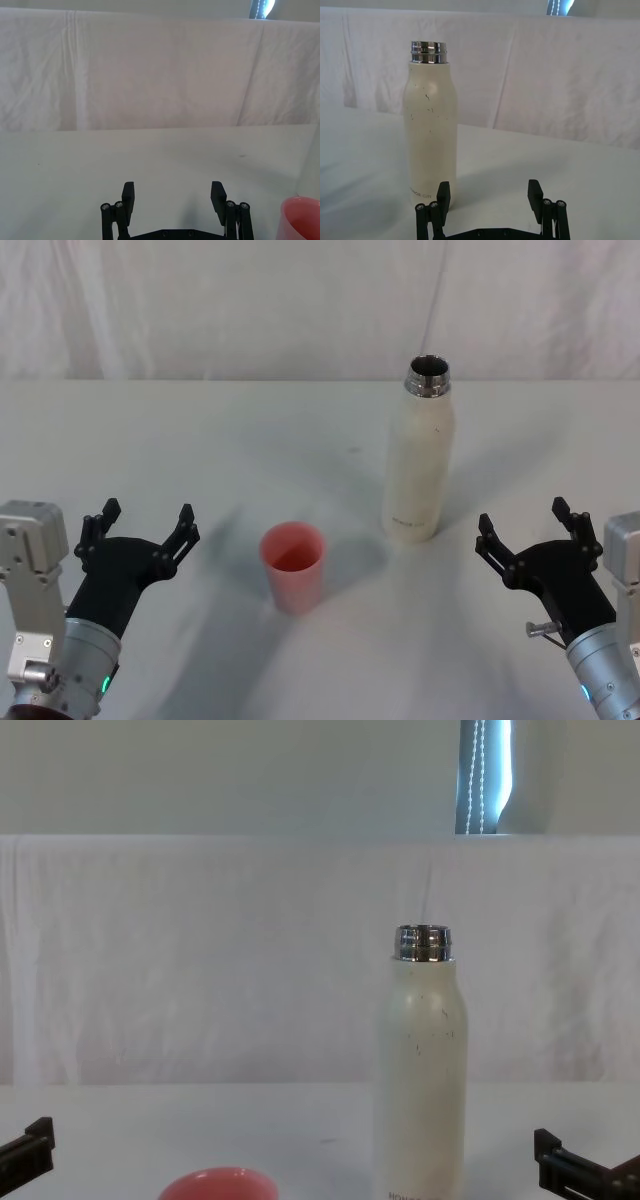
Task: Grasp the thermos with one hand and pour water into the cup lid.
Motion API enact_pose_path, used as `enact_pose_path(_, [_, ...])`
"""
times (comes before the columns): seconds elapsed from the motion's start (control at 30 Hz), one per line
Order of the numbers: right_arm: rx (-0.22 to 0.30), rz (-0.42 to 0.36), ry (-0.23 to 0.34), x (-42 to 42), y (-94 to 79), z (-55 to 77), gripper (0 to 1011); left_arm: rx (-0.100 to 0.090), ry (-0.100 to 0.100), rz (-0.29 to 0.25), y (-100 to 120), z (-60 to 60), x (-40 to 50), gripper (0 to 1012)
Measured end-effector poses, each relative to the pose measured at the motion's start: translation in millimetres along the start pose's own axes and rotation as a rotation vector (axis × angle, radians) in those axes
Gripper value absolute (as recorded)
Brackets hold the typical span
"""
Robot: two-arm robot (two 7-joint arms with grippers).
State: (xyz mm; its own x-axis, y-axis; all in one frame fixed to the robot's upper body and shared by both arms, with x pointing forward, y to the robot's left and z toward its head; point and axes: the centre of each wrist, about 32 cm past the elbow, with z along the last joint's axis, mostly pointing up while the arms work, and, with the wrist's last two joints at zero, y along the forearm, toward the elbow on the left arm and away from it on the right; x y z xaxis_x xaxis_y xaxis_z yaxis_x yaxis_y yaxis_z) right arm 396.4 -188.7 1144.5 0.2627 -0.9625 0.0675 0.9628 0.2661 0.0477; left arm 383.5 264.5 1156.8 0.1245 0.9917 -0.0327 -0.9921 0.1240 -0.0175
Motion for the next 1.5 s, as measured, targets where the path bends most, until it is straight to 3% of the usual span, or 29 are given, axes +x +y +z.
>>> enact_pose_path(0.53, [-0.003, 0.019, 0.008, 0.2, 4.3, 1.8, 1001, 0.000, 0.000, 0.000, 0, 0.0, 0.0, 1001])
enact_pose_path(0.93, [0.002, 0.095, 0.019, -2.6, 26.2, 8.6, 1001, 0.000, 0.000, 0.000, 0, 0.0, 0.0, 1001])
enact_pose_path(1.5, [0.003, 0.141, 0.043, -5.6, 52.7, 9.9, 1001, 0.000, 0.000, 0.000, 0, 0.0, 0.0, 1001])
